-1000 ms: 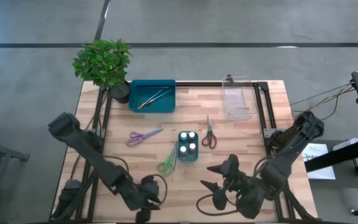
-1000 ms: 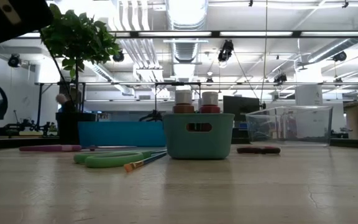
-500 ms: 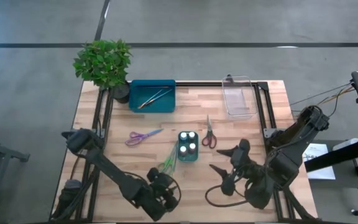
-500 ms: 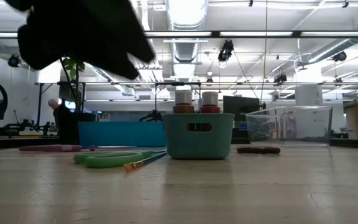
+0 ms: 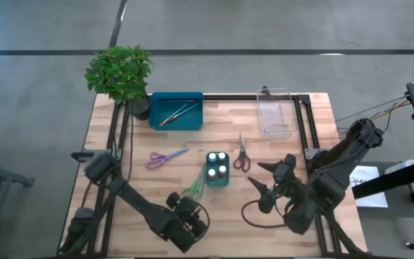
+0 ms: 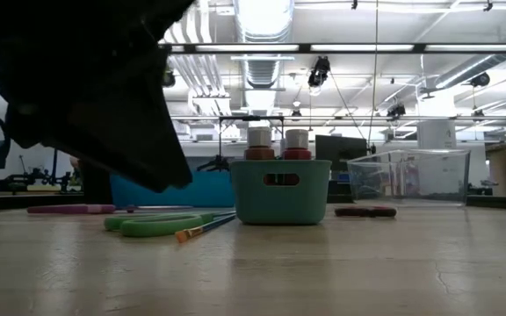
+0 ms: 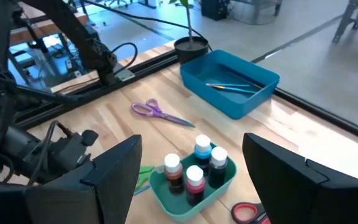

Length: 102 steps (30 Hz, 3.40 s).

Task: Pick & Place Paint Supplies
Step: Put the small blue paint brush into the blue bin

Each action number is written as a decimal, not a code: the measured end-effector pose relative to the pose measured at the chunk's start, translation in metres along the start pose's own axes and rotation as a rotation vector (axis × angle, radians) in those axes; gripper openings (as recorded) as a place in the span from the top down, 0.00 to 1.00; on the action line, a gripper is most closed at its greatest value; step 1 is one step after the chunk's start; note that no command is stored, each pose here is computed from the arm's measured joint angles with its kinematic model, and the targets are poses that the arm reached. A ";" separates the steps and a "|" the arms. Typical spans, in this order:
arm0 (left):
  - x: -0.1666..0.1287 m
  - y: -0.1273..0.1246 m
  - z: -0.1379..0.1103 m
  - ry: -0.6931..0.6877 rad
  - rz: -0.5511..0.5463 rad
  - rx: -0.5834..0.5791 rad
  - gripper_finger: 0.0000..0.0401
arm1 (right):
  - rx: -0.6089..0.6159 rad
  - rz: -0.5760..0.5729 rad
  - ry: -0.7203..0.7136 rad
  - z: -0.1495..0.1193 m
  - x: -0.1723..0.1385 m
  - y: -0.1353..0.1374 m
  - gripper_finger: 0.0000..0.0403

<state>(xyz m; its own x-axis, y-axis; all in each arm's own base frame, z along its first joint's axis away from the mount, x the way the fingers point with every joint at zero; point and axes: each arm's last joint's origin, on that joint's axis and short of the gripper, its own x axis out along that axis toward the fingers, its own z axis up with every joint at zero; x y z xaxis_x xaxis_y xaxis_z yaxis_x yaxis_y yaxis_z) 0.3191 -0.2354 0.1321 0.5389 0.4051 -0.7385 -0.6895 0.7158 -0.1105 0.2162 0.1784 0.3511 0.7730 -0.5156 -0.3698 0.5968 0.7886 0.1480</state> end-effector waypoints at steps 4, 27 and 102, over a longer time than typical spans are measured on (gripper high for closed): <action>0.004 0.003 0.003 0.000 0.017 -0.006 0.65 | 0.012 -0.013 0.000 -0.003 0.004 -0.002 0.31; 0.031 0.015 0.007 0.129 0.003 -0.106 0.65 | 0.024 -0.029 -0.012 0.001 0.007 -0.004 0.31; -0.097 0.024 0.042 -0.029 -0.303 0.018 1.00 | 0.402 -0.047 -0.061 0.006 0.016 -0.004 0.31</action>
<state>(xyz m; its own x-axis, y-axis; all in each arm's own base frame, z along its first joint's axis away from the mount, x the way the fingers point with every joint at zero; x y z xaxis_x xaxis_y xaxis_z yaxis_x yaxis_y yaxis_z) 0.2705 -0.2339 0.2290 0.7327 0.1875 -0.6543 -0.4868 0.8161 -0.3113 0.2276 0.1652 0.3507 0.7467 -0.5764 -0.3319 0.6594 0.5759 0.4833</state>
